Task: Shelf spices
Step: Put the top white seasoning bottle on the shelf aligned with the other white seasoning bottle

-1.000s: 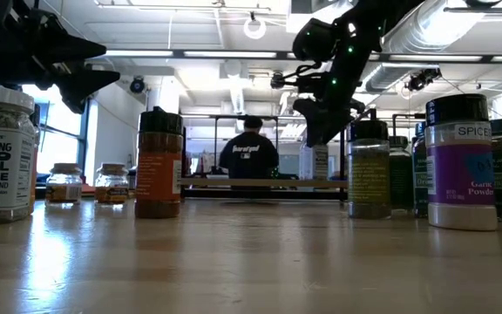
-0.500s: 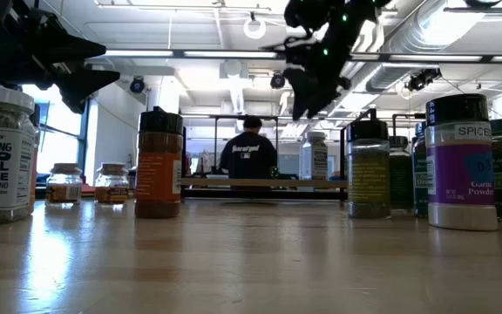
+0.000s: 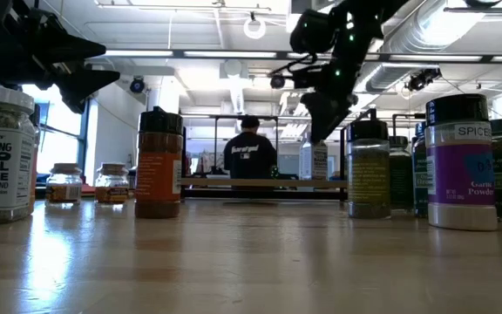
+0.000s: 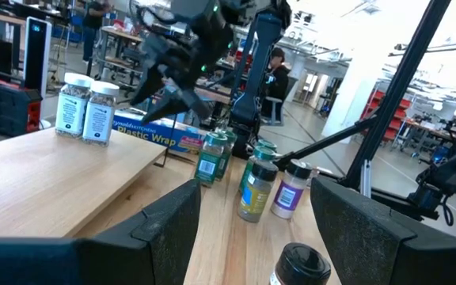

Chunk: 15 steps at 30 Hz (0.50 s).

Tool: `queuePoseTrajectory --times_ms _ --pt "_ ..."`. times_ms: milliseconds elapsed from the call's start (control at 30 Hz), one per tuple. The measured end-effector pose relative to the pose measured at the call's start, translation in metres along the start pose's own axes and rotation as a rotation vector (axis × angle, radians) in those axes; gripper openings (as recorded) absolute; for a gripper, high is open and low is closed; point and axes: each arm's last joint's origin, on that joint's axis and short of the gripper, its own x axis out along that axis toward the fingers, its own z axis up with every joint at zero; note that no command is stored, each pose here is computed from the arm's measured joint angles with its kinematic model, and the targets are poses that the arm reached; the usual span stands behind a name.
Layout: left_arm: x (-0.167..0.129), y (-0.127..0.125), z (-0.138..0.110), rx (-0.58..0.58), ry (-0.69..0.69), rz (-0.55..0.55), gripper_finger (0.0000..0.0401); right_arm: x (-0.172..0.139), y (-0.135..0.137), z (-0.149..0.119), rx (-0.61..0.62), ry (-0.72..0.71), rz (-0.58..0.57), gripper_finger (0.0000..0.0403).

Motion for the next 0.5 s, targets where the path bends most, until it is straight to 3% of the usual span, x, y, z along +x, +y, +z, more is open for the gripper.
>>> queuePoseTrajectory --times_ms 500 --pt "0.0 0.0 -0.001 0.001 0.005 0.002 0.0236 0.037 -0.004 0.005 0.083 -0.061 -0.031 0.0199"
